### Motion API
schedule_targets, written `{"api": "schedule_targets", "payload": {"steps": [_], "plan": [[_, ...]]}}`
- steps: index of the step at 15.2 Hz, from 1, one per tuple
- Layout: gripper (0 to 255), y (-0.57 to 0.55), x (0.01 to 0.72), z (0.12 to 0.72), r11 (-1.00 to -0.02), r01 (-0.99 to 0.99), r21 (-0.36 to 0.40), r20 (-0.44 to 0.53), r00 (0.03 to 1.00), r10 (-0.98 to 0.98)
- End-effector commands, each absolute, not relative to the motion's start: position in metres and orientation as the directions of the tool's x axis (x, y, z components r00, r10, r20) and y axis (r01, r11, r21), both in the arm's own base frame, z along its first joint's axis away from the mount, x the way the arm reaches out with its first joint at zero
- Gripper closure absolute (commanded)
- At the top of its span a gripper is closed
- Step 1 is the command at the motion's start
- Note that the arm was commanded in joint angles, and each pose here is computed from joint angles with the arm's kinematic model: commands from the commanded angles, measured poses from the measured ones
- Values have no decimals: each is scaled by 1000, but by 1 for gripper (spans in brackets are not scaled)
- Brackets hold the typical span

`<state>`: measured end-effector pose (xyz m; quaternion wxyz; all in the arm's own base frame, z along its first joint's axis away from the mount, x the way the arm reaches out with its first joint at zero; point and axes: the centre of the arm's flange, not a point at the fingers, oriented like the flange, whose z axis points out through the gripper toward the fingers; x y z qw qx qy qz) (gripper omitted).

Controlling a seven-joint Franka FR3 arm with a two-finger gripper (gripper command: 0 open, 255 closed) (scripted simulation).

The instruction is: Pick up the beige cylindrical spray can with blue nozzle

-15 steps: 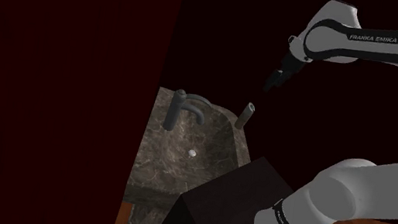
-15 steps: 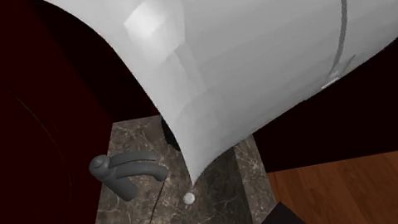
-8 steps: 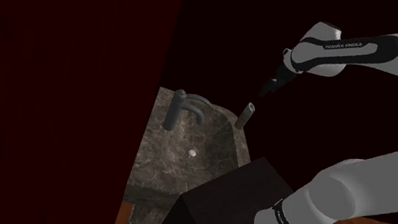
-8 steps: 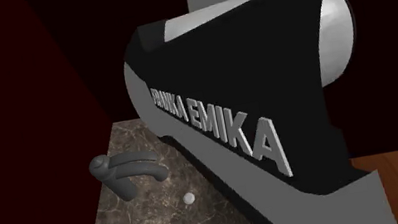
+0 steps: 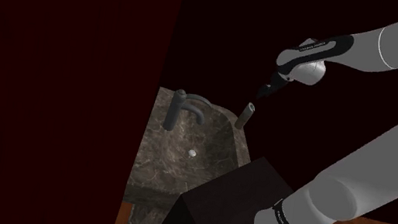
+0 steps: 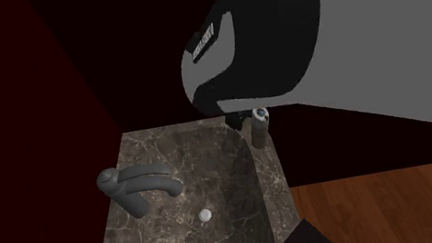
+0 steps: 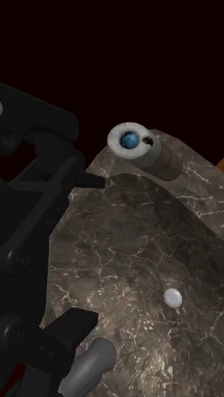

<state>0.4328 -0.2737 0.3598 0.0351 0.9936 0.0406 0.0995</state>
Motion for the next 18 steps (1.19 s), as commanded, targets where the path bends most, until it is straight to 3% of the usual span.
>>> {"api": "schedule_targets", "payload": {"steps": [1,18], "plan": [[0,-291,439,341,-995,68,74,207,975,82],[0,-408,496,211,-999,31,44,274,961,42]]}}
